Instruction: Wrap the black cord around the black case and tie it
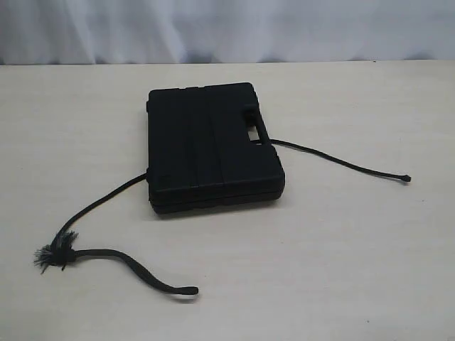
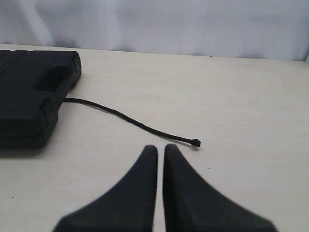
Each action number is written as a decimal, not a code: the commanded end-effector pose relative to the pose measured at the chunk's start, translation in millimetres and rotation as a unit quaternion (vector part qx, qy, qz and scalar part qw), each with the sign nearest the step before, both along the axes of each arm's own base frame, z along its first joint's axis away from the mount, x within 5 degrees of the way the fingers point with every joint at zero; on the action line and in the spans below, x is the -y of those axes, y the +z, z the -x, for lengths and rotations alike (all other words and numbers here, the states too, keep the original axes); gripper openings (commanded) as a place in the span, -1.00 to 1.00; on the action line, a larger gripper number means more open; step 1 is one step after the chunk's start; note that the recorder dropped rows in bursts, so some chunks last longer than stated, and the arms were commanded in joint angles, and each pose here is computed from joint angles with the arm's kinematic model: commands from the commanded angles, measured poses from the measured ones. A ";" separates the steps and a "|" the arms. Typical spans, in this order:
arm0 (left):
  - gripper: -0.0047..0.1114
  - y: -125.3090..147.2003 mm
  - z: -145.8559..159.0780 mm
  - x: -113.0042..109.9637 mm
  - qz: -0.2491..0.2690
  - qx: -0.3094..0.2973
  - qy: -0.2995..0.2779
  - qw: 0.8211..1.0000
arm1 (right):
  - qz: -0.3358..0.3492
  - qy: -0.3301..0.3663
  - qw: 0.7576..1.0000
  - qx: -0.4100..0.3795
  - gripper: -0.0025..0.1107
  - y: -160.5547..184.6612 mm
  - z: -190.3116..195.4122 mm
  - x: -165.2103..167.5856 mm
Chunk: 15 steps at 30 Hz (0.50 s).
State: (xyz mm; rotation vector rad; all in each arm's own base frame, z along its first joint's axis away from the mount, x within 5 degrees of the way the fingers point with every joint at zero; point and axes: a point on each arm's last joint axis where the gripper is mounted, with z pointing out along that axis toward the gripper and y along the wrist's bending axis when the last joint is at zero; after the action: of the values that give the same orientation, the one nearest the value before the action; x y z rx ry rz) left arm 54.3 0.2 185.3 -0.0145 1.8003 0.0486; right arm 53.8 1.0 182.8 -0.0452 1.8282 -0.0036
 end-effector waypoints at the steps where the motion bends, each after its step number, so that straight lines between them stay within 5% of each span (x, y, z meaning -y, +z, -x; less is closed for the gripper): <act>1: -0.92 0.7 -0.2 -0.4 0.001 0.008 0.003 1.000 | 0.000 0.000 1.000 0.002 -0.88 -0.4 0.3 0.0; 9: -0.92 0.6 -0.1 -0.9 -0.009 0.007 0.003 1.000 | 0.073 -0.002 0.996 0.060 -0.88 9.8 -1.7 3.0; 12: -0.92 0.6 -0.1 -0.9 -0.009 0.007 0.003 1.000 | -0.012 0.000 0.994 0.104 -0.88 18.1 -2.5 -0.4; 15: -0.92 1.7 -0.3 -1.7 -0.021 0.013 0.005 1.000 | -0.187 -0.016 0.965 0.183 -0.88 33.6 -2.0 0.6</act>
State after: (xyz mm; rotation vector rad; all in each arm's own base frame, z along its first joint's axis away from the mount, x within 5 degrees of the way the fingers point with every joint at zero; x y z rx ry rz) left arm 54.3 0.9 185.4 0.0002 1.8001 0.0716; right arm 56.8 2.7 207.1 0.0991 1.5580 0.1639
